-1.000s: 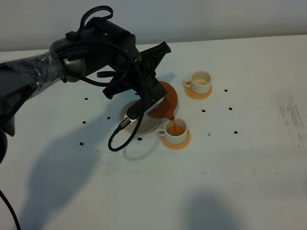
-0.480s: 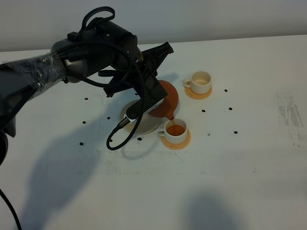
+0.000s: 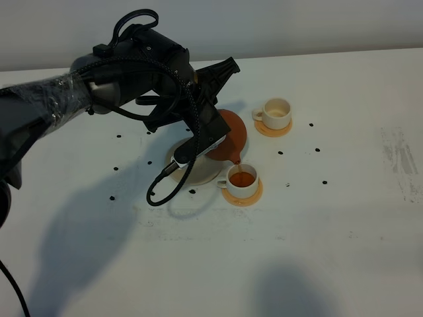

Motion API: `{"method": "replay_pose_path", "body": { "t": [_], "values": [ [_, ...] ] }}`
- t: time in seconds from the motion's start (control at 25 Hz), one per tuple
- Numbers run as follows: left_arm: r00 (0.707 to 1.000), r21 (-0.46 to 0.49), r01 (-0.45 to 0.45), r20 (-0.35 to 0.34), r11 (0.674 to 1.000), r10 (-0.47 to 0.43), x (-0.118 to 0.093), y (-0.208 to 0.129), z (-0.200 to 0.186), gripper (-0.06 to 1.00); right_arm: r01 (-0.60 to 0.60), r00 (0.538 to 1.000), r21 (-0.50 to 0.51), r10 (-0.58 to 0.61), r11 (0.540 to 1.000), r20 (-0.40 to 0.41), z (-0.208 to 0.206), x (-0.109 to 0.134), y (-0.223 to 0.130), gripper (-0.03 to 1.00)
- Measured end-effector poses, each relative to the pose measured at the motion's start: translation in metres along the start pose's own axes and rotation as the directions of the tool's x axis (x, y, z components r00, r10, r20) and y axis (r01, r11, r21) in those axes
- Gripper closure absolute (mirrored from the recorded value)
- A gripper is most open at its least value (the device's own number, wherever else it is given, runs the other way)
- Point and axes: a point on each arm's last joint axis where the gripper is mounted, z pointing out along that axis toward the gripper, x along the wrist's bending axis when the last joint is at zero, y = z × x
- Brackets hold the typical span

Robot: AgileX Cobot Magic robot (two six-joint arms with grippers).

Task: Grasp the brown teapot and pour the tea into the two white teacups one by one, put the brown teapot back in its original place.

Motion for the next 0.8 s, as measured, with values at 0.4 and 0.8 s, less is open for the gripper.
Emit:
{"method": "replay_pose_path", "body": {
  "t": [0.4,0.8],
  "values": [
    [1.0,0.01,-0.021,-0.019,1.0,0.021,0.0018,-0.0009,0.0,0.84,0.0,1.0,0.0,0.0,1.0,0.0,0.0,0.0,0.0,0.52],
    [0.999,0.009,-0.036,-0.039,0.999,0.037,0.0076,0.0056,-0.0006,0.84,0.0,1.0,0.0,0.0,1.0,0.0,0.0,0.0,0.0,0.52]
  ]
}}
